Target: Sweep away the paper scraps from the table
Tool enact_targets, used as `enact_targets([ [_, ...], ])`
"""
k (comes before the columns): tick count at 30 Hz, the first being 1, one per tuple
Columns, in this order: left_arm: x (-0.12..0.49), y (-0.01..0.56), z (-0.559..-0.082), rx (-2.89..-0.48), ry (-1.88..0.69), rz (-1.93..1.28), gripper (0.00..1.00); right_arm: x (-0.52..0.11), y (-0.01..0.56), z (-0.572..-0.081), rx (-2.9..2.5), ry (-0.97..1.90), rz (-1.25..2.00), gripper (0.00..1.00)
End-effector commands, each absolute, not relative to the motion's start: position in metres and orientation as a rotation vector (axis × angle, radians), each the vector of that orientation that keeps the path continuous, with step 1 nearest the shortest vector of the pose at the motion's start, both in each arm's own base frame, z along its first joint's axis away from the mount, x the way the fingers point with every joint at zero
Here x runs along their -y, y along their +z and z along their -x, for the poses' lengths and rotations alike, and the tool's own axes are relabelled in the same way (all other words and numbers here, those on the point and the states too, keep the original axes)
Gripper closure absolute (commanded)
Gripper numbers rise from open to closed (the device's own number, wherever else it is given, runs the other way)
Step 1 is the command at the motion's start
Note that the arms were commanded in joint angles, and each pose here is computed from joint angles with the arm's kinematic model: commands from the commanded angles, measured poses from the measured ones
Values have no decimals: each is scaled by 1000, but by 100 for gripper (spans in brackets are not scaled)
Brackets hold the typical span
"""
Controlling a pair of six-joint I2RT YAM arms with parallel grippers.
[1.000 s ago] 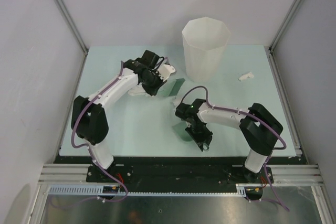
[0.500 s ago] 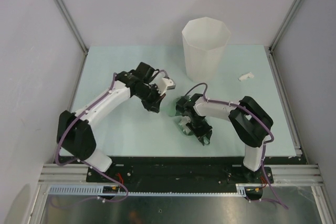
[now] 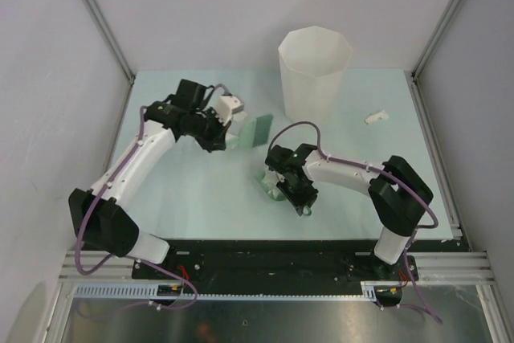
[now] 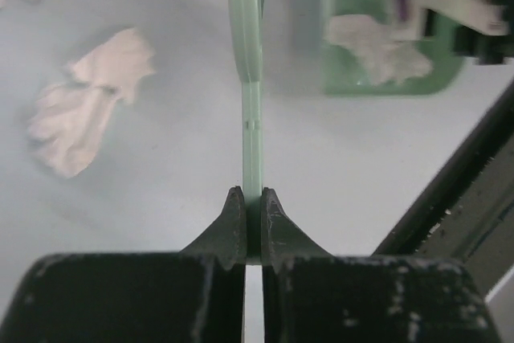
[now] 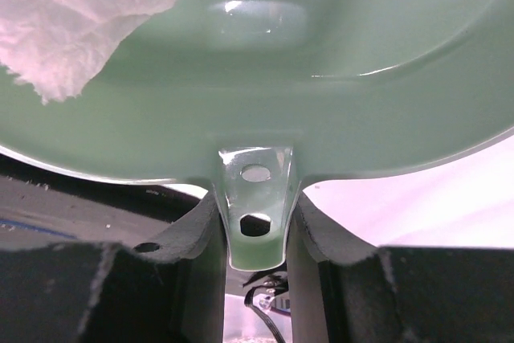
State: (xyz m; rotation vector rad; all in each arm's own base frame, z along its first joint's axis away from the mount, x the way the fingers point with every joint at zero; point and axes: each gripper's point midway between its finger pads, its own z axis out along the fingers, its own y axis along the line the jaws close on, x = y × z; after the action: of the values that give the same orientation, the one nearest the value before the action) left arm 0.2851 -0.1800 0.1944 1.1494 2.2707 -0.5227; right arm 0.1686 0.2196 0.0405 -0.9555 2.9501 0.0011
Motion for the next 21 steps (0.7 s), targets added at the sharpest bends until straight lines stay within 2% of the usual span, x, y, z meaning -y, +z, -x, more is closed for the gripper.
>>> enact_targets([
  [1,145,233,-308,-2195,-376,-1019,100,-216,68,-165,-2895,27,955,100],
  [11,126,213,-304,-2255,-355,-985,100,-192,147,-183,-2826,-95,851,100],
  [21,124,203,-299,-2261,-352,-997,100,-193,234,-256,-2630,-144,732,100],
])
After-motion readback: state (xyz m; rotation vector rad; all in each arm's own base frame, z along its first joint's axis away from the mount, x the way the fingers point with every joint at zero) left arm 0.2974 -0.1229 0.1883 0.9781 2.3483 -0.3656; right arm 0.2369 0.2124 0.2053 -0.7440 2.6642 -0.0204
